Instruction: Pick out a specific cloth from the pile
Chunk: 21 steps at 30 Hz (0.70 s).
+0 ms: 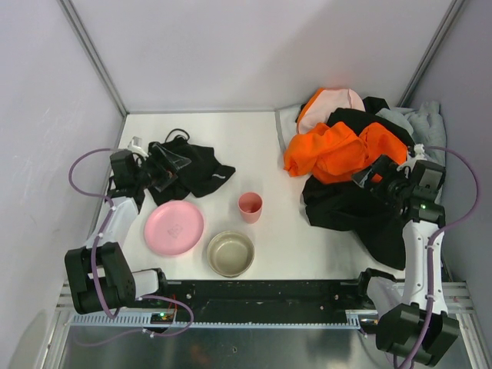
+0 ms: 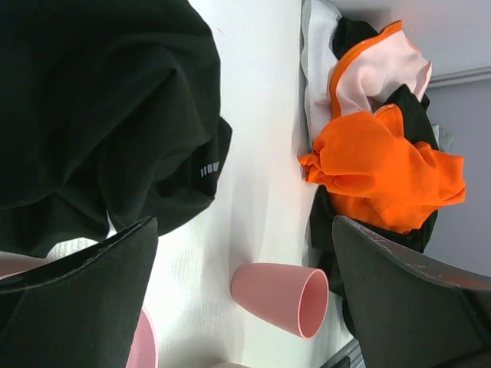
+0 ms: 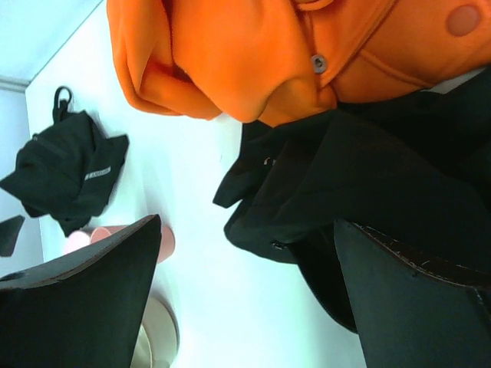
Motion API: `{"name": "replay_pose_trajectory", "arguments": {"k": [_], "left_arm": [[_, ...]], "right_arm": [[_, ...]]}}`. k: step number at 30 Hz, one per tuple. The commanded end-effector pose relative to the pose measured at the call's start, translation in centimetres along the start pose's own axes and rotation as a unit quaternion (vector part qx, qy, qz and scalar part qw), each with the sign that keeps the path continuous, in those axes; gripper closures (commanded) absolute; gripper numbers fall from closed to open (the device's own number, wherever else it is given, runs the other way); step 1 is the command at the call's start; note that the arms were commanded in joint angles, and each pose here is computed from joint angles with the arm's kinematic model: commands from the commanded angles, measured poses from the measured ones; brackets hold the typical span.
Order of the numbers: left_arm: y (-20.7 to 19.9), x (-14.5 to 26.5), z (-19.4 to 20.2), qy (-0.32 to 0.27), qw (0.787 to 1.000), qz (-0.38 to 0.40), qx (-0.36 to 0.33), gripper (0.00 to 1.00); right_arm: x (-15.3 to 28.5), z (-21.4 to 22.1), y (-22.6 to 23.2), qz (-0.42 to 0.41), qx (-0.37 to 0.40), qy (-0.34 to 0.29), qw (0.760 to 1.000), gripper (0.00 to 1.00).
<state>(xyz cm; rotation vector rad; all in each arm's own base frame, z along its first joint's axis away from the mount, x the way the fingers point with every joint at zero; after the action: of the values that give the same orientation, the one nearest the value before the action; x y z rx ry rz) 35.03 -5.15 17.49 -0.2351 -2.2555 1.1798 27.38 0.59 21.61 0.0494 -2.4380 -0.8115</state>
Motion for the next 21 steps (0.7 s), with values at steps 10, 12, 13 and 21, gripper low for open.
{"name": "replay_pose_trajectory", "arguments": {"k": [10,12,13,21], "left_arm": [[-2.6,0.9,2.7,0.054,0.996,0.047,-0.056,0.0],[-3.0,0.8,3.3,0.065,0.994,0.046,-0.071,0.0],[-3.1,0.7,3.6,0.072,0.993,0.045,-0.079,0.0],[-4.0,0.0,6.1,0.118,0.981,0.008,-0.156,0.0]], "right_arm": [[-2.9,3.5,4.2,-0.032,0.052,0.046,0.997,0.01],[-3.4,4.2,4.5,-0.032,0.058,0.056,0.996,0.01],[-3.6,4.6,4.6,-0.032,0.062,0.06,0.996,0.01],[-4.5,6.5,4.8,-0.018,0.083,0.09,0.992,0.01]]}}
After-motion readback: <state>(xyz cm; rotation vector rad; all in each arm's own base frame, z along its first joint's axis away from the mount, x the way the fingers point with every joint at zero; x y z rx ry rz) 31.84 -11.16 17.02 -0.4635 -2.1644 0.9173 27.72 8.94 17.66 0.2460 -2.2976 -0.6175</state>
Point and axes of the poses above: each gripper's point midway between its finger pads, its own x axis back along the fingers, its own y axis along the line the jaws close on, z = x × y, the point moved 1 cm from there along x, back along the fingers, and after that the axes turned 2 degrees about x, right-handed, at the moved point
